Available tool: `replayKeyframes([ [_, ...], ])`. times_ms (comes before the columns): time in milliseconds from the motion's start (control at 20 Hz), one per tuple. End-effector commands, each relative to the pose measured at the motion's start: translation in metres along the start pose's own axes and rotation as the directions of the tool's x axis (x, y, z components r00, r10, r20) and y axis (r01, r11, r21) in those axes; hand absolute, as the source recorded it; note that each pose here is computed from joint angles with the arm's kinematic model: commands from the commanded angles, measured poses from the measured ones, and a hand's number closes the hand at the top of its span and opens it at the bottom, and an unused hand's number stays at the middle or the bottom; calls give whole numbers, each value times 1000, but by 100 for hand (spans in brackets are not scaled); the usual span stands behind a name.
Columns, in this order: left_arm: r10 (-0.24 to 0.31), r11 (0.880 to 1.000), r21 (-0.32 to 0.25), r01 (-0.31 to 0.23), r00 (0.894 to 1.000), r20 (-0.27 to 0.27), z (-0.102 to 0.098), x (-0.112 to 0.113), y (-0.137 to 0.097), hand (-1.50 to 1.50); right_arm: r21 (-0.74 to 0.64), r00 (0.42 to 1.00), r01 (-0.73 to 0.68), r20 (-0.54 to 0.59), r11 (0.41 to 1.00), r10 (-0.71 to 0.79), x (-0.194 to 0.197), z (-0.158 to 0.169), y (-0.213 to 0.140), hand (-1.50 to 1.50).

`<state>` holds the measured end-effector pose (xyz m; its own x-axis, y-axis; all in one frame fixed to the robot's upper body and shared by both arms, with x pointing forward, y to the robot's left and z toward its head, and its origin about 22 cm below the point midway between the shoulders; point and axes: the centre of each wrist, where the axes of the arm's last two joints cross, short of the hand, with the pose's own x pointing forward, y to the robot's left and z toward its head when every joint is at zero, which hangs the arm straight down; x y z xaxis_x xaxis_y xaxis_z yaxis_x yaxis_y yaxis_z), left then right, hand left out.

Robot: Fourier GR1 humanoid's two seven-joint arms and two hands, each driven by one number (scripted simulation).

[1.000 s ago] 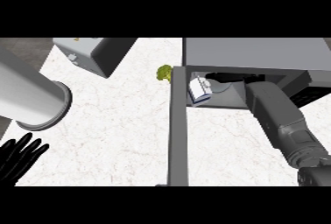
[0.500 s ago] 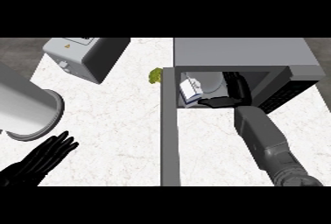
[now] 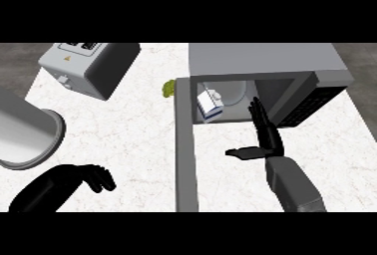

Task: Pick up the milk, place it into the microwave and close the microwave

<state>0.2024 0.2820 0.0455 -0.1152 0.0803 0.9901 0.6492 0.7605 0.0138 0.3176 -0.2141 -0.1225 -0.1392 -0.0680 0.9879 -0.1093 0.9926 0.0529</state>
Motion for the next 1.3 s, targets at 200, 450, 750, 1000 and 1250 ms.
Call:
replayKeyframes([
  [200, -69, 997, -44, 66, 995, -68, -38, -11, -4, 150, -80, 1000, -24, 3, 997, 25, -22, 70, -27, -150],
  [450, -139, 986, -105, 132, 989, -59, -56, -15, -15, 150, -114, 999, -39, -5, 993, 39, -21, 132, -77, -150],
  [750, -150, 980, -141, 139, 986, -71, -89, -48, -39, 150, -104, 999, -20, 42, 994, 24, -1, 182, -101, -150],
  [1000, -163, 970, -191, 153, 986, -38, -103, -68, -75, 150, -87, 994, -4, 109, 996, 13, 33, 201, -111, -150],
  [1250, -170, 941, -309, 141, 983, -69, -118, -94, -116, 150, -27, 982, 57, 180, 998, -51, 63, 215, -103, -150],
])
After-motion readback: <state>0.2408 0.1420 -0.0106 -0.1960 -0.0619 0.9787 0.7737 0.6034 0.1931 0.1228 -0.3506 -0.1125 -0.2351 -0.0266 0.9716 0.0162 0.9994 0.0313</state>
